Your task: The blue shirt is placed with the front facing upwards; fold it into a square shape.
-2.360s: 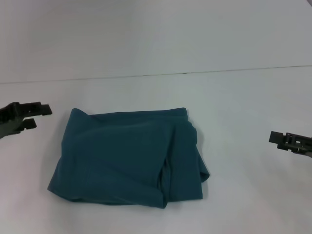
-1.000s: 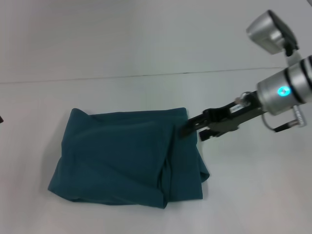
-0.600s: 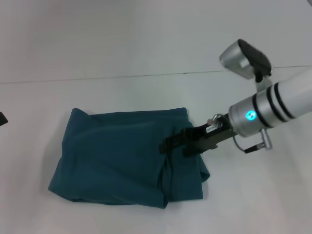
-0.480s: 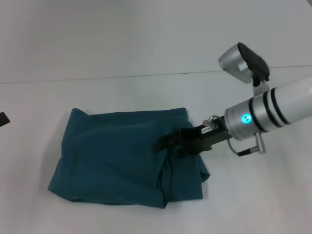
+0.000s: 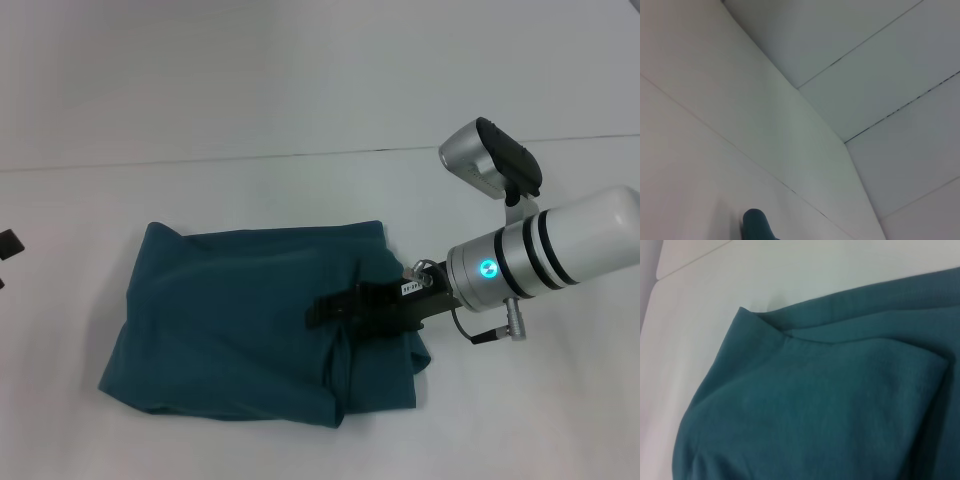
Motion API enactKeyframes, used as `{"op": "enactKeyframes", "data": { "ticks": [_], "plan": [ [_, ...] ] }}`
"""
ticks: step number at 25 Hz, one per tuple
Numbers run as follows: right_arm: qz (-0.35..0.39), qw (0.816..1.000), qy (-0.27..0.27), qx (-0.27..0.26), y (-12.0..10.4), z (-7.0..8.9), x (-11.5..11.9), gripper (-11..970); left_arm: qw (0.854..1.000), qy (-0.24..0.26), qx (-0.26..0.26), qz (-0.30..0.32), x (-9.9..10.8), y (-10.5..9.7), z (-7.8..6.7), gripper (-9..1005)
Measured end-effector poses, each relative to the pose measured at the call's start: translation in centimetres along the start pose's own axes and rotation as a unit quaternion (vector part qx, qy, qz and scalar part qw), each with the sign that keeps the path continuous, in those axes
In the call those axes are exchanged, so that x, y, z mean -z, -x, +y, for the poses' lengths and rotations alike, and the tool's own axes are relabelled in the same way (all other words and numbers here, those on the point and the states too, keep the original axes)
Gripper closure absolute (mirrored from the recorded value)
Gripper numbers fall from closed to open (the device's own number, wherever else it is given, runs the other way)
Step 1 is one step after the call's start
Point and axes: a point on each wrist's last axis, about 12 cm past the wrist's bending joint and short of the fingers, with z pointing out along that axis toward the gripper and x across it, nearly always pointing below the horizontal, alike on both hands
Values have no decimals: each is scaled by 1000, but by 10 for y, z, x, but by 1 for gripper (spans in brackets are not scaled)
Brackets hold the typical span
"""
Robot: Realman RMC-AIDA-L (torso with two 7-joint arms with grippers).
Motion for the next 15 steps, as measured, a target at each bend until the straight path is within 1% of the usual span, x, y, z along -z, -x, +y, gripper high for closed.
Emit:
{"op": "enactKeyframes", "data": {
  "ticks": [10,15],
  "plan": [
    [-5,1000,-4,0,-4,2,-12,46,1000,-2,8,0,-7,-5,4,48],
    [-15,1000,10,0,-2,6,-13,47,1000,-3,8,1,-8,-5,5,48]
  ]
}}
